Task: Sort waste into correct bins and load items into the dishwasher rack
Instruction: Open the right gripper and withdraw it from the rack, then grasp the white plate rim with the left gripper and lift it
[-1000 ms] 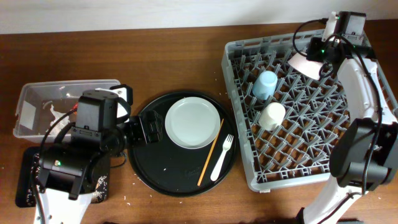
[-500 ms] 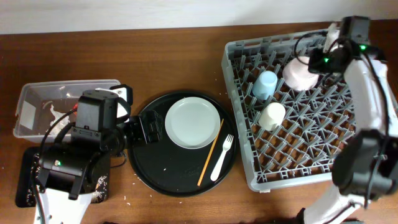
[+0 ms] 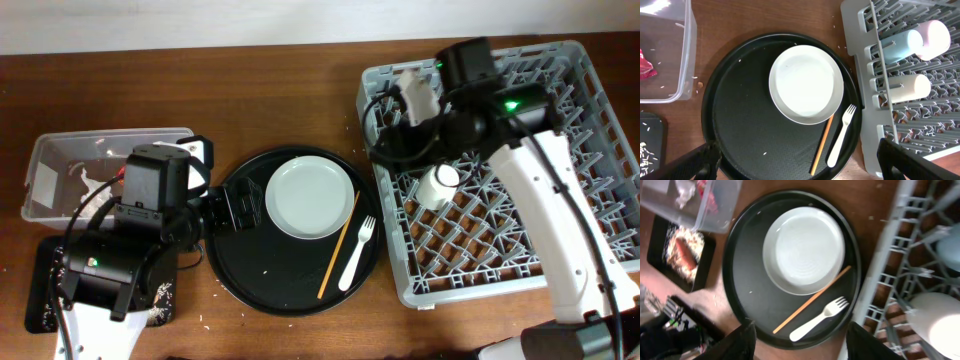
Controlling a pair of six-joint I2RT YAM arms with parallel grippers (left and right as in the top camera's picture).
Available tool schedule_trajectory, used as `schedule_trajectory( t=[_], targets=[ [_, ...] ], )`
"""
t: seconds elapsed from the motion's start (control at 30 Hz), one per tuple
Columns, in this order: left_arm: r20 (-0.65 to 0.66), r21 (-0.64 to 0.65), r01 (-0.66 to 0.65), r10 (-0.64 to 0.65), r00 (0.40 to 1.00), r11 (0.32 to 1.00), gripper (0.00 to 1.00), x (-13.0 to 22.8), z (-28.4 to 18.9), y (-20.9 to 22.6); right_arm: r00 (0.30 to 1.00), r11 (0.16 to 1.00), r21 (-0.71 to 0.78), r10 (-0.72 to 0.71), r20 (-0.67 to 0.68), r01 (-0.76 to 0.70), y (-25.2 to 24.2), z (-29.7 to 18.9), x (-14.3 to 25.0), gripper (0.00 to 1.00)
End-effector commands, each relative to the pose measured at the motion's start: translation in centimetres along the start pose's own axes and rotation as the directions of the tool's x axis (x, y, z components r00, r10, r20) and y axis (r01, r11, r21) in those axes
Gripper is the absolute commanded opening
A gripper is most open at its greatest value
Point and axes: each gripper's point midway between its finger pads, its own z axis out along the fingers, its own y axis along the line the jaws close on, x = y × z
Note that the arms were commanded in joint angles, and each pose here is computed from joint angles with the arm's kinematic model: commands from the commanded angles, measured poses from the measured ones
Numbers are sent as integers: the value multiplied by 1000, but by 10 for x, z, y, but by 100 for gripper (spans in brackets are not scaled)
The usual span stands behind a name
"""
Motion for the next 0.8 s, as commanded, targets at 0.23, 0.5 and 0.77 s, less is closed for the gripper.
schedule_trajectory(
  t=[0.23,0.5,0.77],
  targets=[
    [67,-24,11,-9,998,1000,99,-17,-2,2,998,998,-30,-61,-13,61,24,3,6,58],
    [-226,-159,30,-66,972,987,65,6,107,28,998,998,-30,-59,-20,58,24,3,7,58],
    [-440,-230,-11,-94,893,973,56,50,194,43,998,998,-29,-50,-38,49,24,3,12,59]
  ],
)
